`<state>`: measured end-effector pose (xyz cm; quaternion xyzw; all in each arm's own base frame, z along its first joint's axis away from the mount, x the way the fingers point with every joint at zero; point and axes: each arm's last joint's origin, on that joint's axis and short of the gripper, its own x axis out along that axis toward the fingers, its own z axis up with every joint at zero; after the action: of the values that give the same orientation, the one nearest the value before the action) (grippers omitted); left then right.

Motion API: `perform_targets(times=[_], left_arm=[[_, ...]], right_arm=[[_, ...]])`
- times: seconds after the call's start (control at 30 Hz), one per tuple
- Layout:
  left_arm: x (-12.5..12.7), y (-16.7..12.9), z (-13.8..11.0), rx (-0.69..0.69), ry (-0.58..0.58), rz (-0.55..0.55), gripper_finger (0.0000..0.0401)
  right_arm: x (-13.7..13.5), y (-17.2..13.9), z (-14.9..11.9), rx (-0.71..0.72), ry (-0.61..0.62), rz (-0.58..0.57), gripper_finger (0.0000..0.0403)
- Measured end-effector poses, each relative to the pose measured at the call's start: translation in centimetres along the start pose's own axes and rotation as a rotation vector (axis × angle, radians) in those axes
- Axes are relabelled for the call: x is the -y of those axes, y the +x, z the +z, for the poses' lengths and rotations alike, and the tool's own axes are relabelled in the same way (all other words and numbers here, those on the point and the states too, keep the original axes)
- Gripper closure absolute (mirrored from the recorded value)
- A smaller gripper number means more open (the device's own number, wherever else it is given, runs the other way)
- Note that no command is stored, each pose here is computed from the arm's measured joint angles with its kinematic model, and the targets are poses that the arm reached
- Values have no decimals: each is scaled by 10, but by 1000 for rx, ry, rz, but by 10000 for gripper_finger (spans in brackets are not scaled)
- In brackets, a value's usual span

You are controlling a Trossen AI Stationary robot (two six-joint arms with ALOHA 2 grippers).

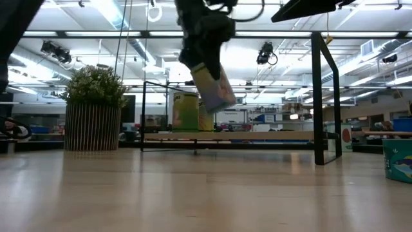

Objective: Pick and place cans onto a shelf
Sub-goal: Put the canned peaches on the shelf

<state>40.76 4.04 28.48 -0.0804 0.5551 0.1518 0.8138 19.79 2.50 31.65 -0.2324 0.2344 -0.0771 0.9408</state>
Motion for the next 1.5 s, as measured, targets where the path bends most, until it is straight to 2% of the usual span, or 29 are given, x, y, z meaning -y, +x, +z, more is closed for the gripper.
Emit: perform_targets(times=[0.17,0.4,1.1,1.2,1.37,1.5], left_arm=[[-5,19,16,-26,73,-22,71],[-5,33,13,-90,185,-36,71],[0,38,11,-107,261,-18,65],[2,38,10,-105,270,3,65],[6,38,10,-95,293,104,59],[11,37,9,-90,323,128,48]], right_arm=[[-2,2,-5,-15,-7,5,30],[-4,3,-8,-25,-13,9,30],[-3,2,-7,-11,-5,5,30],[-3,2,-7,-11,-5,5,30],[-3,2,-7,-9,-3,4,30],[-3,1,-6,-3,-1,5,30]])
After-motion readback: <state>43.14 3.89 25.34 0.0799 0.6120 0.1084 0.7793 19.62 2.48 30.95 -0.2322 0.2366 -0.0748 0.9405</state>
